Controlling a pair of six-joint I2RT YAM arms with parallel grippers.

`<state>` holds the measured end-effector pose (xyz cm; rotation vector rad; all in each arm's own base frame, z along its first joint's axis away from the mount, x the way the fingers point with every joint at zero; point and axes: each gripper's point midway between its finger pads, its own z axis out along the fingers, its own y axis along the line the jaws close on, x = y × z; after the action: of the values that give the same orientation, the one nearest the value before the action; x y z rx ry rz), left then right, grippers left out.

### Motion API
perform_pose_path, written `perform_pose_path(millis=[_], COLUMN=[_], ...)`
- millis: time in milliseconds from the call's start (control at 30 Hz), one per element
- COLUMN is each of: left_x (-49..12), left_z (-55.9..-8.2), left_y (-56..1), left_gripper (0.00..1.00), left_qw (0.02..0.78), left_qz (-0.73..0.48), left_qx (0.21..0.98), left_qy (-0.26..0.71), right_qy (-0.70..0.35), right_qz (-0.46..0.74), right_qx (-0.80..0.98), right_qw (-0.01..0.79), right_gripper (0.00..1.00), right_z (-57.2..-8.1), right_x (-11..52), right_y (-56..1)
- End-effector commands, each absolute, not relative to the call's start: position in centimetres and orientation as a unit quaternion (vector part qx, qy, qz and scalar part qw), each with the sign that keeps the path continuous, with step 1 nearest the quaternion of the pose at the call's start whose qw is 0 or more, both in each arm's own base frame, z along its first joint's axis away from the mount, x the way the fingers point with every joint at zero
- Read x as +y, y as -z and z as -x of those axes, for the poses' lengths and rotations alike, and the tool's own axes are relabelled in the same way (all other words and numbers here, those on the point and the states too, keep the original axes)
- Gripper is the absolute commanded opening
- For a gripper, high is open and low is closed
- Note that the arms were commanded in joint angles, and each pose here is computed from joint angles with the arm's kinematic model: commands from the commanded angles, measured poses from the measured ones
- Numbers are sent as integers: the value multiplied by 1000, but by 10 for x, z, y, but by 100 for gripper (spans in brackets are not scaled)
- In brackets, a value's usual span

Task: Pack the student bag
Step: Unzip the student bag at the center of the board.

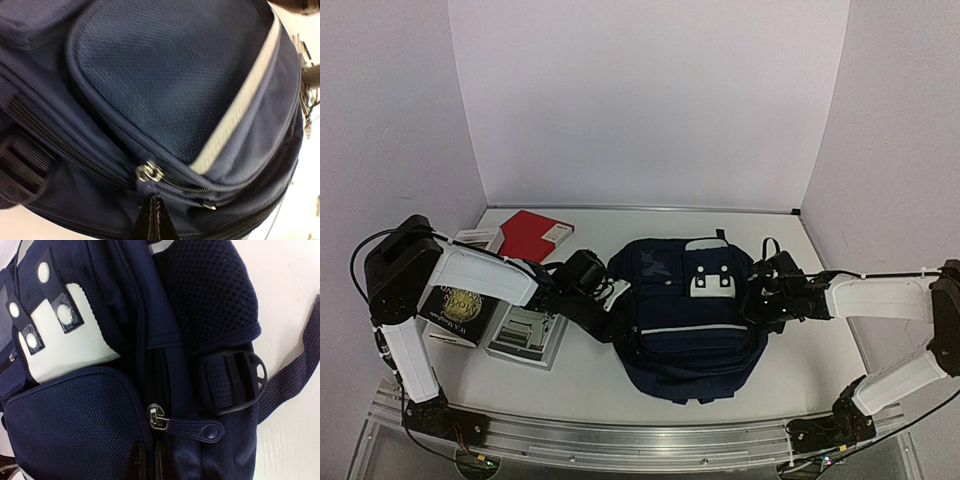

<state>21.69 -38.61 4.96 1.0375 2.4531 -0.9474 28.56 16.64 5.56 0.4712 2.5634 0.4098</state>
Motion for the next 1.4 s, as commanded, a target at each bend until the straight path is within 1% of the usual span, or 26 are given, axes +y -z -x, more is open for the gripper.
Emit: perform_pose_path(millis=[0,167,233,300,333,433,667,800,1167,1367], left_x=[-389,-390,-389,-386,-385,-385,-392,-399,-394,-403], left_z=[-206,-207,-217,-226,-230,-238,-237,-237,-237,-235], left_y=[-64,-72,-76,-82,-85,-92,-88,-86,-47,-47], left_gripper=[0,1,9,22,26,34,38,37,38,37], left_qw=[147,155,166,167,167,167,134,129,106,103], left_qz=[-386,-379,-358,-334,-324,-309,-316,-323,-322,-327], left_qx=[841,840,845,847,846,837,823,812,848,841], left_qy=[349,356,360,379,390,419,452,470,409,419], right_qy=[-157,-156,-158,-159,-161,-163,-165,-165,-167,-167], right_qz=[-218,-216,-216,-216,-215,-214,-212,-214,-214,-213], right_qx=[910,911,911,911,911,910,910,909,908,908], right_qw=[315,315,314,314,314,316,316,318,320,319], right_gripper=[0,0,0,0,0,0,0,0,0,0], right_z=[-312,-312,-311,-311,-310,-310,-308,-307,-307,-307], right_x=[161,161,161,161,161,161,161,159,159,160], right_y=[-87,-86,-85,-85,-86,-87,-88,-89,-90,-90])
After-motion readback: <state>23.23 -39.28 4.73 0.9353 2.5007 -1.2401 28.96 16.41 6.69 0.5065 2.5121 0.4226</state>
